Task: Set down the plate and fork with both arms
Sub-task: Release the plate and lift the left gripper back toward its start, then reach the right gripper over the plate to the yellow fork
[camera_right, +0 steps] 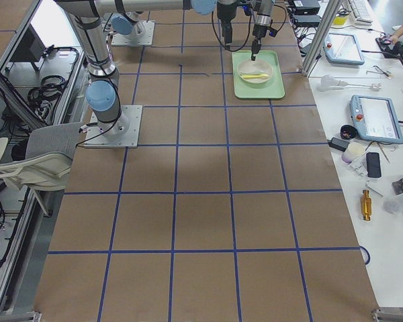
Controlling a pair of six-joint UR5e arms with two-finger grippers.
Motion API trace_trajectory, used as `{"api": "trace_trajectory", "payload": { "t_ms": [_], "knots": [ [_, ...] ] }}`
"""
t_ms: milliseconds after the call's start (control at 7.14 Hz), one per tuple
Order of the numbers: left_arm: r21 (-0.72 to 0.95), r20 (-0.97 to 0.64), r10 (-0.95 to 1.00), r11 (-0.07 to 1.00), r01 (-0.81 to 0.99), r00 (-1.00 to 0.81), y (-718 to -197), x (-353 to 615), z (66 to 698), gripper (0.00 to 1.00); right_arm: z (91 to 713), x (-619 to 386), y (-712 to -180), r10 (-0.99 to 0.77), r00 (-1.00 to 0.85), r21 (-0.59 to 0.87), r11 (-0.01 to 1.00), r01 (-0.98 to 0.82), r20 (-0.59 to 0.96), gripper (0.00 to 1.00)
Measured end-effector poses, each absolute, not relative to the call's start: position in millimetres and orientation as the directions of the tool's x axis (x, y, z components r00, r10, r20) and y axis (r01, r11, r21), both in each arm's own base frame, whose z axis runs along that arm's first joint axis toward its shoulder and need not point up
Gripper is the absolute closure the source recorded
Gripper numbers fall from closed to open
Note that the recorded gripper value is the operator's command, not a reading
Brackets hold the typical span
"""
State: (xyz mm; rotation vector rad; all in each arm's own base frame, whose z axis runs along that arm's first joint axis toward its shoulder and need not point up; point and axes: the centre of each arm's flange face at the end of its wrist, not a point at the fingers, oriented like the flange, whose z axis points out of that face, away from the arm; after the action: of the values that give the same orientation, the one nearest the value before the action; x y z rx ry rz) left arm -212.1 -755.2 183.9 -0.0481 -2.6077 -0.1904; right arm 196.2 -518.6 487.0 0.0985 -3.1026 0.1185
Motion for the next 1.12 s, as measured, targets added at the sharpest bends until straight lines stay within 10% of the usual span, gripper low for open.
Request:
{"api": "trace_trajectory", "payload": {
  "t_ms": [1120],
  "knots": [
    [0.182, 0.008, 0.01, 0.983, 0.011, -1.0, -648, -121, 417, 0.0, 468, 196, -543, -0.062, -0.998, -0.071, 0.995, -0.064, 0.028, 0.0]
  ]
}}
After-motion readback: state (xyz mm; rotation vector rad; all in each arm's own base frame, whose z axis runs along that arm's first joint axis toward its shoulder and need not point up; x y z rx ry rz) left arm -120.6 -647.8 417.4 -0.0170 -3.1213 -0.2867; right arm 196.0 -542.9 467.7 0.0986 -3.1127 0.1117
